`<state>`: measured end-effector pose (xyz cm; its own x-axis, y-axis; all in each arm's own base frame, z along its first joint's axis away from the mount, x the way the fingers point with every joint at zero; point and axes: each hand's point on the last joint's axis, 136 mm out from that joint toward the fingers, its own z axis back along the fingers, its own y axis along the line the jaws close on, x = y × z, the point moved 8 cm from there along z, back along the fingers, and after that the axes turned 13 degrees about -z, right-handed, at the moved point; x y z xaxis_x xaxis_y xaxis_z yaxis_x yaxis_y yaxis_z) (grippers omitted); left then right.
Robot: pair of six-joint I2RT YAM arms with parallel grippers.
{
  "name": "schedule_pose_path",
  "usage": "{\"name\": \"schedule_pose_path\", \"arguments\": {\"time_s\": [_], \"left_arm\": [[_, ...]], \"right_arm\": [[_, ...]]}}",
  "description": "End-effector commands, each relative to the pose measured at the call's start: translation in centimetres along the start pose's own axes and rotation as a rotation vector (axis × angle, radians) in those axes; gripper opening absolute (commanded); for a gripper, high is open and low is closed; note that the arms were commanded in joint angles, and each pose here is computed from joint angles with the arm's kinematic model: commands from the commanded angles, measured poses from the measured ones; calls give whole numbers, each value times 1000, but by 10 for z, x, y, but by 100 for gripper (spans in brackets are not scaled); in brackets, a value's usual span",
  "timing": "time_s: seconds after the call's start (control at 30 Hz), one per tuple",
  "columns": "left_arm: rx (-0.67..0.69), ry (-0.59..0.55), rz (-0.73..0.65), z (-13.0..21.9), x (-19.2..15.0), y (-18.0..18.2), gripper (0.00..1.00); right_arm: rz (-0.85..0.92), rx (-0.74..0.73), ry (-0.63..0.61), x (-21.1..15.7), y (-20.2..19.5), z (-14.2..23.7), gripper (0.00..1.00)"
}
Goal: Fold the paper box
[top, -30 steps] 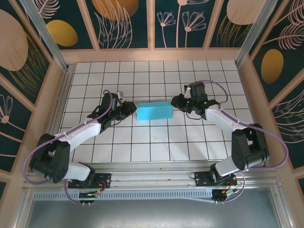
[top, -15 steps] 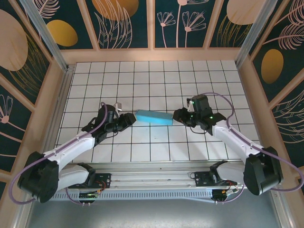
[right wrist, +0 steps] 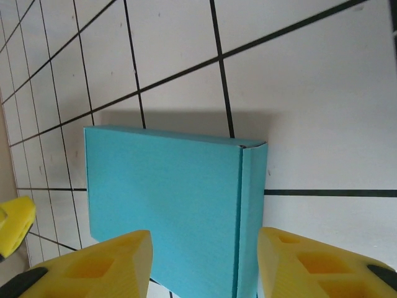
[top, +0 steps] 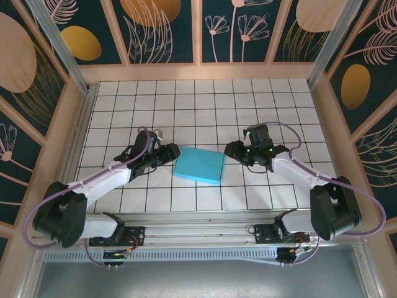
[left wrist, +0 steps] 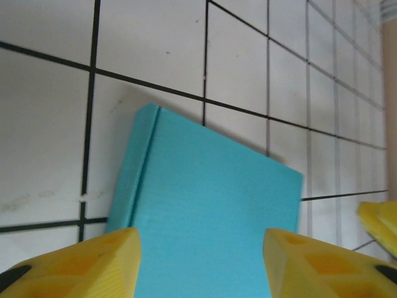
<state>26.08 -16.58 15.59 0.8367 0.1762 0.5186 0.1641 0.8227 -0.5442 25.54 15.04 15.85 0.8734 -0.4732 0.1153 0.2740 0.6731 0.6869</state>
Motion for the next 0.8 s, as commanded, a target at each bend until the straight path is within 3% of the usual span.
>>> {"name": "schedule_pose_path", "arguments": {"time_s": [0.0,0.27,0.4,0.77], "left_arm": [[71,20,-129,-8,6,3,56],[31,90,-162,-35,-10,14,55],[7,92,-148,-40,-13,15,54],[-30,129,-81,-55,-24,21,34]], "right_arm": [[-29,20,33,-14,-6,-9,49],[-87,41,92,-39,-25,-32,52],[-88,76,124,-43,-25,-42,45],[-93,61,122,-41,-28,-54,32]]}}
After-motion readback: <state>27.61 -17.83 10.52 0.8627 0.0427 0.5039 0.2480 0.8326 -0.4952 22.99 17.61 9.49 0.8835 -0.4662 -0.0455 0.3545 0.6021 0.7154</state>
